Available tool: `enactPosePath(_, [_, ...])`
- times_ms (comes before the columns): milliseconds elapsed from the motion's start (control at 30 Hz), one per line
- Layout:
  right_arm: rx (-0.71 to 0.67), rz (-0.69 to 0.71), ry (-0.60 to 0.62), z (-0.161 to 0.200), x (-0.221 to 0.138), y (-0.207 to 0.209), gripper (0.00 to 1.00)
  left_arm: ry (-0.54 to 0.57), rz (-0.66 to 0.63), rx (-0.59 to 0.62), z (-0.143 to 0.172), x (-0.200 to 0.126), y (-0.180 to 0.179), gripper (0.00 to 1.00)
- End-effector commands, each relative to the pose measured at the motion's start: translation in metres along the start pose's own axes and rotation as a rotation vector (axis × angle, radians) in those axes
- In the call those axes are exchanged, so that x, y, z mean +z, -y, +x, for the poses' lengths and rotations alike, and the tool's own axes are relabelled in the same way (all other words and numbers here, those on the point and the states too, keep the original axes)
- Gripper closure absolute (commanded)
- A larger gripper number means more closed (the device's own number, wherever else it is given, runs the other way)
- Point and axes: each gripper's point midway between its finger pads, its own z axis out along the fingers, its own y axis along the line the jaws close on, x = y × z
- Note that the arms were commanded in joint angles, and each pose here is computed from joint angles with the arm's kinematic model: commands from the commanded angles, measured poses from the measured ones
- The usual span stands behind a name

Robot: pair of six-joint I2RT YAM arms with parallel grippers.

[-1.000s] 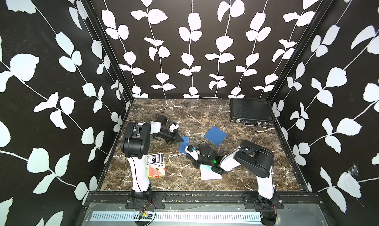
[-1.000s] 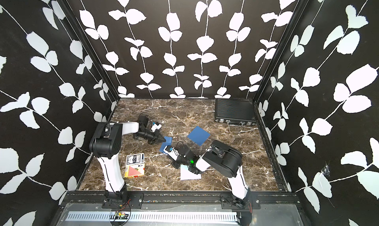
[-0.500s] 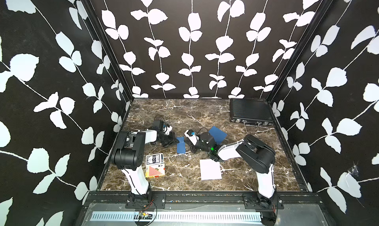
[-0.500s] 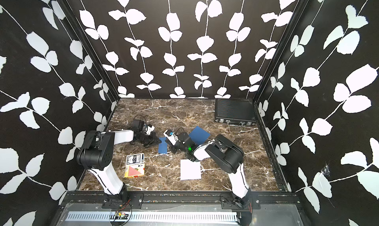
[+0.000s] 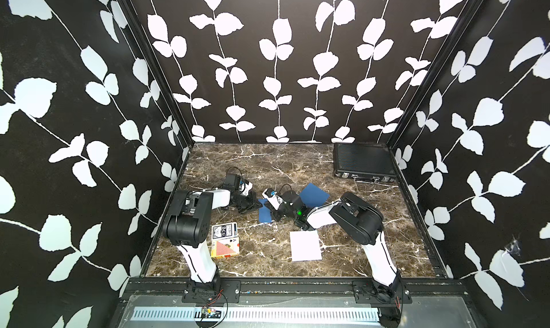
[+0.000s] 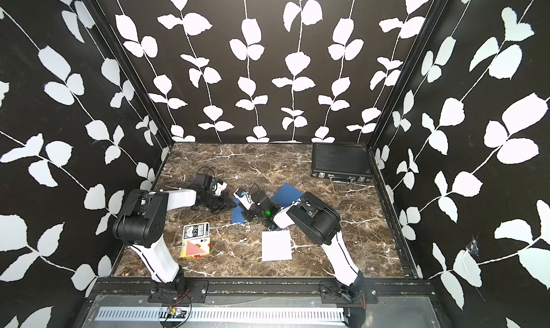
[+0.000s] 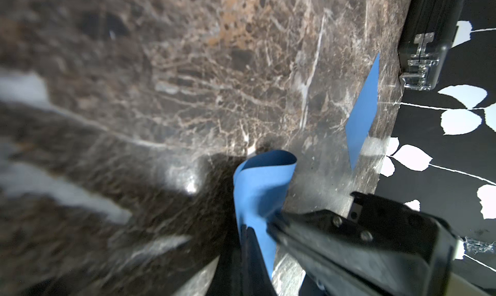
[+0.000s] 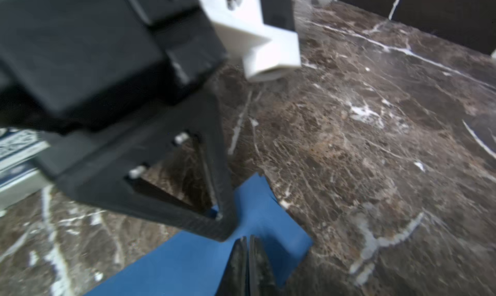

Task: Fold the square paper along the opposite sides
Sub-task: Smooth out the paper at the center of the board.

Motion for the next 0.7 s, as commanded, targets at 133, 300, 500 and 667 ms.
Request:
enactPosePath(133, [0.094, 0.136, -0.077, 0.033, 0.004, 0.019, 0.92, -0.060, -0.051, -0.048, 0.020, 0.009, -0.018, 1.00])
enactPosePath(300, [0.077, 0.278, -0.133, 0.050, -0.010, 0.041, 0.94, -0.066, -0.046, -0.048, 0.020, 0.010, -0.016, 1.00])
enactPosePath(500, [0.069, 0.334, -0.155, 0.054, -0.017, 0.051, 0.94, -0.064, -0.045, -0.053, 0.022, 0.009, -0.017, 1.00])
enactPosePath(667, [0.088, 0.310, -0.128, 0.043, -0.021, 0.052, 0.93, -0.066, -0.046, -0.051, 0.023, 0.010, -0.016, 1.00])
